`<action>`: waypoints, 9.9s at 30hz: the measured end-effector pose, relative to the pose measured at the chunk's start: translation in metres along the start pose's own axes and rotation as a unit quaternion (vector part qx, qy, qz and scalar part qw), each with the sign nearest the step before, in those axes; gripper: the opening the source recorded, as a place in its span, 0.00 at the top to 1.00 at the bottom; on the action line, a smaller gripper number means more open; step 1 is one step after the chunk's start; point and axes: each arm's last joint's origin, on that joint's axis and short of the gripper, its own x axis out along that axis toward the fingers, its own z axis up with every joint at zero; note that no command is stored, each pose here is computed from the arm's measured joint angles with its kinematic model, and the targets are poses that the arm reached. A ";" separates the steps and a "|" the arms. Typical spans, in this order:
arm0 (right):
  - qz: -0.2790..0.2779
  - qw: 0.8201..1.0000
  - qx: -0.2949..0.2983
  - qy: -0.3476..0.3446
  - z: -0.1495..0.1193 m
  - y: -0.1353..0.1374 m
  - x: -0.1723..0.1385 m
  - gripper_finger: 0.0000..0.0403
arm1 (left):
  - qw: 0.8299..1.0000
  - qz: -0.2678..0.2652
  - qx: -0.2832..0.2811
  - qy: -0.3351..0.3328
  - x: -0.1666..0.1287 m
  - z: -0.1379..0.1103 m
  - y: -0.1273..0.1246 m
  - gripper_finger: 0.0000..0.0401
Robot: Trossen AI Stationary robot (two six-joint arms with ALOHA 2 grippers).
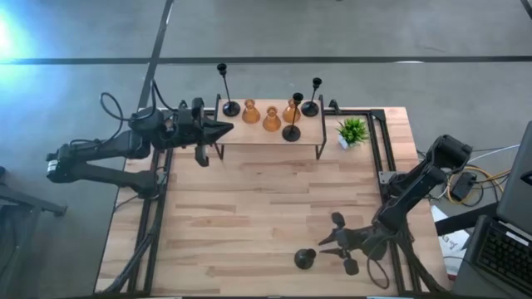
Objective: Pick & Place candle stick holders
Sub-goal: Put the black candle holder on the shelf, then return to Home Position
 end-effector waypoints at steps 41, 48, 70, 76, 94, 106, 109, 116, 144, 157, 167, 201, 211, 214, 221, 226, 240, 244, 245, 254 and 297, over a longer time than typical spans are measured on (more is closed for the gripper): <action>0.059 0.994 -0.008 -0.092 0.156 -0.034 -0.016 0.97 | 0.999 0.001 -0.027 0.034 0.007 -0.011 0.000 0.98; 0.019 0.995 -0.007 -0.101 0.210 -0.069 -0.043 0.97 | 0.999 -0.007 -0.038 0.036 0.007 -0.012 0.000 0.98; -0.016 0.990 -0.005 -0.143 0.295 -0.144 -0.026 0.97 | 0.981 -0.109 -0.098 0.129 0.051 -0.056 -0.007 0.69; -0.030 0.989 0.001 -0.146 0.302 -0.155 -0.022 0.97 | 0.980 -0.157 -0.059 0.107 0.063 -0.062 -0.013 0.67; -0.037 0.985 0.000 -0.168 0.308 -0.164 -0.026 0.97 | 0.984 -0.165 -0.055 0.045 0.101 -0.069 -0.015 0.67; -0.038 0.986 -0.001 -0.163 0.305 -0.165 -0.024 0.97 | 0.982 -0.168 -0.058 0.068 0.110 -0.066 -0.016 0.90; -0.038 0.986 0.000 -0.162 0.305 -0.165 -0.024 0.97 | 0.981 -0.168 -0.058 0.073 0.110 -0.067 -0.016 0.96; -0.036 0.986 -0.001 -0.161 0.305 -0.165 -0.025 0.97 | 0.981 -0.171 -0.056 0.067 0.110 -0.065 -0.016 0.96; -0.170 0.976 0.137 -0.016 0.216 -0.153 -0.144 0.51 | 0.992 0.051 0.005 0.112 0.088 -0.059 0.007 0.96; -0.201 0.938 0.215 -0.184 0.130 -0.163 -0.153 0.60 | 0.977 0.197 0.016 0.075 0.071 -0.110 0.035 0.96; -0.222 0.925 0.218 -0.219 0.109 -0.166 -0.156 0.60 | 0.963 0.260 0.005 0.067 0.055 -0.141 0.048 0.96; -0.248 0.919 0.211 -0.225 0.110 -0.167 -0.158 0.65 | 0.962 0.259 0.009 0.085 0.071 -0.164 0.065 0.96; -0.248 0.919 0.208 -0.224 0.110 -0.167 -0.158 0.66 | 0.964 0.252 0.007 0.089 0.070 -0.164 0.068 0.96; -0.248 0.919 0.207 -0.224 0.110 -0.167 -0.158 0.67 | 0.963 0.253 0.004 0.095 0.070 -0.166 0.069 0.96; -0.248 0.919 0.207 -0.224 0.110 -0.167 -0.158 0.67 | 0.963 0.251 0.002 0.098 0.069 -0.166 0.069 0.96; -0.248 0.919 0.207 -0.224 0.110 -0.167 -0.158 0.67 | 0.963 0.248 0.000 0.102 0.069 -0.167 0.070 0.96; -0.248 0.919 0.207 -0.225 0.110 -0.167 -0.158 0.68 | 0.963 0.248 -0.002 0.108 0.069 -0.169 0.069 0.81; -0.248 0.919 0.207 -0.225 0.110 -0.167 -0.158 0.67 | 0.963 0.249 -0.008 0.107 0.069 -0.169 0.069 0.80; -0.248 0.919 0.207 -0.225 0.110 -0.167 -0.158 0.67 | 0.963 0.249 -0.008 0.106 0.069 -0.169 0.069 0.80; -0.246 0.919 0.210 -0.227 0.110 -0.167 -0.158 0.69 | 0.962 0.251 -0.026 0.102 0.069 -0.169 0.070 0.80; -0.243 0.917 0.217 -0.231 0.111 -0.167 -0.158 0.65 | 0.976 0.156 -0.096 0.114 -0.026 -0.081 0.038 0.51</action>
